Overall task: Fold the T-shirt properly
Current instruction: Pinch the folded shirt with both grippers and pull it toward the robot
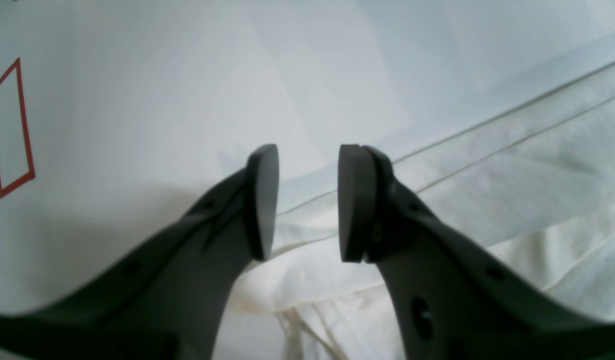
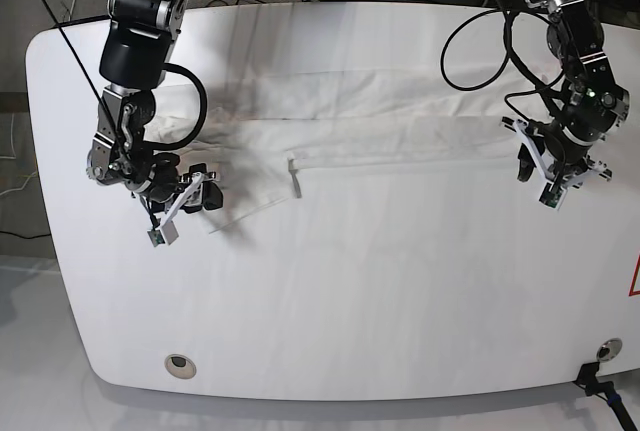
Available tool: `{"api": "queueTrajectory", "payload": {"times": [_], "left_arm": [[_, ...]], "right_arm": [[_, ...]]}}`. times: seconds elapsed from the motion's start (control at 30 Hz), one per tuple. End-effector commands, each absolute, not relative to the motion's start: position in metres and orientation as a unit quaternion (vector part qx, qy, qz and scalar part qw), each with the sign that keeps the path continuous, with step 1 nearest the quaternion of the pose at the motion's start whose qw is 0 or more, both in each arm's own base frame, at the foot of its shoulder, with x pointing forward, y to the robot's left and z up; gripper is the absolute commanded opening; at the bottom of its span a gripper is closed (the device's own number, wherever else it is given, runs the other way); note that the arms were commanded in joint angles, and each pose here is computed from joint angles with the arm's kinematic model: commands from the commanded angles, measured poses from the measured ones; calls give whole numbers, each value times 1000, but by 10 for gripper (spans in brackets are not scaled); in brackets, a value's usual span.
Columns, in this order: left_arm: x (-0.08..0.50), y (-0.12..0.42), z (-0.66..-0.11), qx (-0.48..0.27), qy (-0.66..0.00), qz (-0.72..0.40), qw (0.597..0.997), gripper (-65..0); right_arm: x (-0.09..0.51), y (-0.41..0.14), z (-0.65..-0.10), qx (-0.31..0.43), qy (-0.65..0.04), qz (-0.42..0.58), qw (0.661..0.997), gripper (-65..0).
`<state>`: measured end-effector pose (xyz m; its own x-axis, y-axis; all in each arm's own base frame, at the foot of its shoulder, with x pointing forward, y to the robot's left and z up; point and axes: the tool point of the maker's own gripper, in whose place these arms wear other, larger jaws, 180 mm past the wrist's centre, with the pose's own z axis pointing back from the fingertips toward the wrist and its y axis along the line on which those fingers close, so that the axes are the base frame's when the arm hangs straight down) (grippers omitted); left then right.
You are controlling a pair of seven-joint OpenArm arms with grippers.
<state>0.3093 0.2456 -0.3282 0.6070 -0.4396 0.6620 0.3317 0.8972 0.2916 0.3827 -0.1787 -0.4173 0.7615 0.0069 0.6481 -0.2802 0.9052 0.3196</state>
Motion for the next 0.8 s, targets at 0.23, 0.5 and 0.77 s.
{"api": "queueTrajectory", "payload": {"times": [0.23, 0.5, 0.77], "left_arm": [[316, 249, -314, 79, -408, -220, 883, -462], [314, 249, -316, 78, -405, -221, 884, -462], [314, 249, -316, 78, -405, -221, 884, -462]], "right_arm": [[393, -184, -404, 199, -357, 80, 909, -382], [382, -165, -416, 207, -334, 110, 913, -382], [375, -155, -423, 216, -327, 109, 914, -400]]}}
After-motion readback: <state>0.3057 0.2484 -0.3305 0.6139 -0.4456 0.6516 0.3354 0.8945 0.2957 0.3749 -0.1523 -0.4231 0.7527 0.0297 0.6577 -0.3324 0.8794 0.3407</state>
